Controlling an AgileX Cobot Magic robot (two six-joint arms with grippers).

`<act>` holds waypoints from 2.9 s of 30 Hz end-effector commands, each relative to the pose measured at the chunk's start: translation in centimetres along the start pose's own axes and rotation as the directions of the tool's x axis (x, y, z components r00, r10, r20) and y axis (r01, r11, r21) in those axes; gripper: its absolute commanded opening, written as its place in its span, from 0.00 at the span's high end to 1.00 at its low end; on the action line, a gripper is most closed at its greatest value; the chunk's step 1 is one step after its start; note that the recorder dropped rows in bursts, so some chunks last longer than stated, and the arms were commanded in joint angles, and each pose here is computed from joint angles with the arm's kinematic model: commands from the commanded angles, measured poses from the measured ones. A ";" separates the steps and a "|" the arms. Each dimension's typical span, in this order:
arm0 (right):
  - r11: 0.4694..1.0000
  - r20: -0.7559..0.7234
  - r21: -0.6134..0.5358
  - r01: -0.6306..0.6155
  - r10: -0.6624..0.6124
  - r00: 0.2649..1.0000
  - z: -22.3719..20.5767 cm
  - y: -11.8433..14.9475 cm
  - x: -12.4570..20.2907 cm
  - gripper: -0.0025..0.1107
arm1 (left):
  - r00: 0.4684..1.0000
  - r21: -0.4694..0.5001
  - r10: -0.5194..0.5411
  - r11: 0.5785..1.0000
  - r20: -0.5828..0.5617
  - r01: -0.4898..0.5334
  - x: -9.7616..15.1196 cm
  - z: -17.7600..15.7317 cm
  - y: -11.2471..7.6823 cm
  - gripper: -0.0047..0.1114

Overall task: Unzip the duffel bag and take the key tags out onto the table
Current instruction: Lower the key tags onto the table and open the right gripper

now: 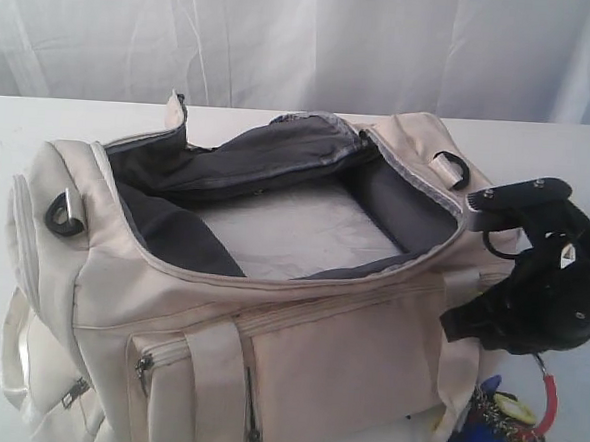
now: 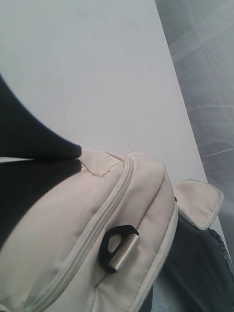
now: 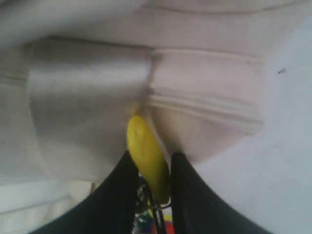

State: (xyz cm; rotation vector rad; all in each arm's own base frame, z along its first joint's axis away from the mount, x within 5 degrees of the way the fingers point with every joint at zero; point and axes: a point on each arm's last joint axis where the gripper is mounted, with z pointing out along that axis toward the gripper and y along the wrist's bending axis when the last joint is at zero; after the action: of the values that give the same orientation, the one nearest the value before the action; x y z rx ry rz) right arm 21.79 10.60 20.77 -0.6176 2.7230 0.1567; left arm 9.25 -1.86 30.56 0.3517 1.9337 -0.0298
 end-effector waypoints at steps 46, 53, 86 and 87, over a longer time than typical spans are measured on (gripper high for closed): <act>0.987 -0.146 0.019 0.159 -0.154 0.977 1.0 -0.5 -2.4 0.73 | 1.000 0.000 -0.001 1.000 -0.003 0.001 0.3 0.0 0.0 0.95; 0.987 -0.134 0.023 0.162 -0.157 0.978 0.6 -0.5 -2.5 0.51 | 1.000 0.000 -0.001 1.000 -0.006 0.001 0.3 0.0 0.0 0.95; 0.992 -0.235 -0.088 0.093 -0.111 0.966 -3.2 0.6 3.2 0.98 | 1.000 -0.001 -0.004 1.000 -0.002 0.004 0.2 0.0 0.0 0.95; 0.992 -0.239 -0.093 0.084 -0.104 0.965 -2.6 0.7 3.4 0.98 | 1.000 -0.001 -0.004 1.000 -0.002 0.004 0.2 0.0 0.0 0.95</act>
State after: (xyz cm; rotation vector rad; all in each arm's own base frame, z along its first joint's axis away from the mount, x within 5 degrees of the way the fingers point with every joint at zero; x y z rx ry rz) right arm 17.89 9.35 23.65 -0.8467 2.9292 0.1629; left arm 9.26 -1.86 30.57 0.3512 1.9319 -0.0297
